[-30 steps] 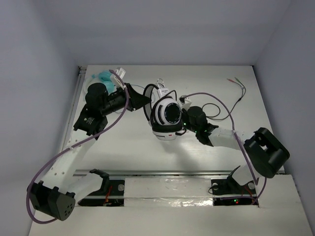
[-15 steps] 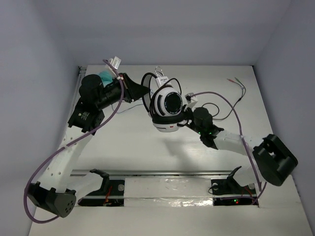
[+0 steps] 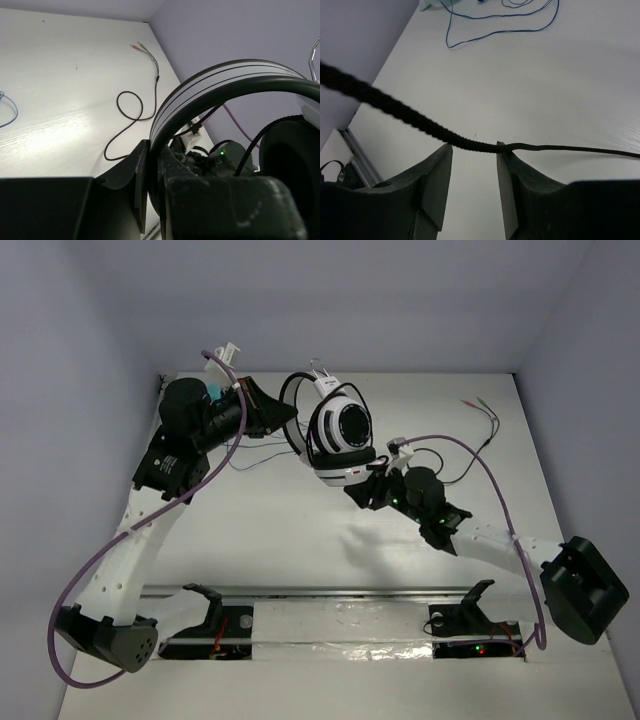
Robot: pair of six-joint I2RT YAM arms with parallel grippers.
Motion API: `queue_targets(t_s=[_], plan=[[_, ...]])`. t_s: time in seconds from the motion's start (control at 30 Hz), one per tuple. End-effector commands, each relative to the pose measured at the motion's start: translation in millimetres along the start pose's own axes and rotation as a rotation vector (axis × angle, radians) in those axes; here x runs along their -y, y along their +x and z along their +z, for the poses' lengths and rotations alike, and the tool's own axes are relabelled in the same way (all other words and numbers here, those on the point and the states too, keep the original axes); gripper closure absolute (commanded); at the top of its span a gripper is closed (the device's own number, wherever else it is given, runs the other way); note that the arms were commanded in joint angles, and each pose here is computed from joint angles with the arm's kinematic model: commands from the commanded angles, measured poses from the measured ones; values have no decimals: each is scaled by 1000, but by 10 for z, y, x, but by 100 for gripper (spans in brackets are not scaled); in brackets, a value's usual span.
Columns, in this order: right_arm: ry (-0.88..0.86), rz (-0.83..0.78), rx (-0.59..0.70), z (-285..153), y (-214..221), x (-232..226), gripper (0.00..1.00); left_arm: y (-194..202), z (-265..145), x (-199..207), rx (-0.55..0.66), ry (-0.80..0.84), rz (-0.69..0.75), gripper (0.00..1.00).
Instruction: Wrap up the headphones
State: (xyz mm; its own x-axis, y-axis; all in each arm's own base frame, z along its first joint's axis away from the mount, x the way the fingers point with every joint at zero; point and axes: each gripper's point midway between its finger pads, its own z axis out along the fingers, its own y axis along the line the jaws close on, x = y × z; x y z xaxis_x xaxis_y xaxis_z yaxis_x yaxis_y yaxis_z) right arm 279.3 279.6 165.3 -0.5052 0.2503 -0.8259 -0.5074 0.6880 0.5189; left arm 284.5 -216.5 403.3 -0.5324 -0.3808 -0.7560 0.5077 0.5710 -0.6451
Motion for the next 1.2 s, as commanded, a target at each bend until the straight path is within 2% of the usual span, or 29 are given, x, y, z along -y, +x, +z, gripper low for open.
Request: queue_targets(t_s=[0.0, 0.07, 0.17, 0.3, 0.4, 0.5, 0.53, 0.67, 0.7, 0.8, 0.83, 0.87, 1.03, 1.17], plan=[[-144, -23, -16, -127, -95, -317, 54, -445, -189, 344, 145, 48, 48, 100], [-178, -17, -76, -186, 25, -368, 51, -506, -202, 329, 166, 25, 56, 100], [-166, -6, -61, -263, 31, -341, 47, -557, -199, 377, 179, 40, 53, 100], [-26, 5, 44, -250, -179, -124, 42, -600, -213, 440, 186, 56, 51, 100], [9, 0, 58, -211, -260, -91, 41, -638, -246, 431, 198, 33, 58, 100], [-7, -16, 50, -216, -288, -140, 54, -660, -275, 429, 203, 19, 69, 100], [-13, -16, 43, -227, -273, -150, 75, -663, -276, 407, 204, 6, 76, 100], [-77, -15, 15, -346, -177, -244, 76, -715, -277, 358, 224, -26, 89, 100], [-39, 1, 31, -354, -187, -174, 75, -714, -276, 360, 224, -25, 89, 100], [83, 14, 79, -355, -224, 66, 55, -689, -273, 418, 214, 10, 80, 100], [104, 13, 99, -342, -283, 90, 44, -696, -282, 444, 215, 19, 80, 100], [128, 13, 115, -323, -320, 130, 40, -703, -296, 460, 217, 22, 82, 100], [117, 19, 154, -252, -510, 95, 38, -765, -376, 492, 228, -3, 102, 100], [140, -28, 139, -80, -487, 198, 37, -717, -384, 553, 214, 36, 92, 100]])
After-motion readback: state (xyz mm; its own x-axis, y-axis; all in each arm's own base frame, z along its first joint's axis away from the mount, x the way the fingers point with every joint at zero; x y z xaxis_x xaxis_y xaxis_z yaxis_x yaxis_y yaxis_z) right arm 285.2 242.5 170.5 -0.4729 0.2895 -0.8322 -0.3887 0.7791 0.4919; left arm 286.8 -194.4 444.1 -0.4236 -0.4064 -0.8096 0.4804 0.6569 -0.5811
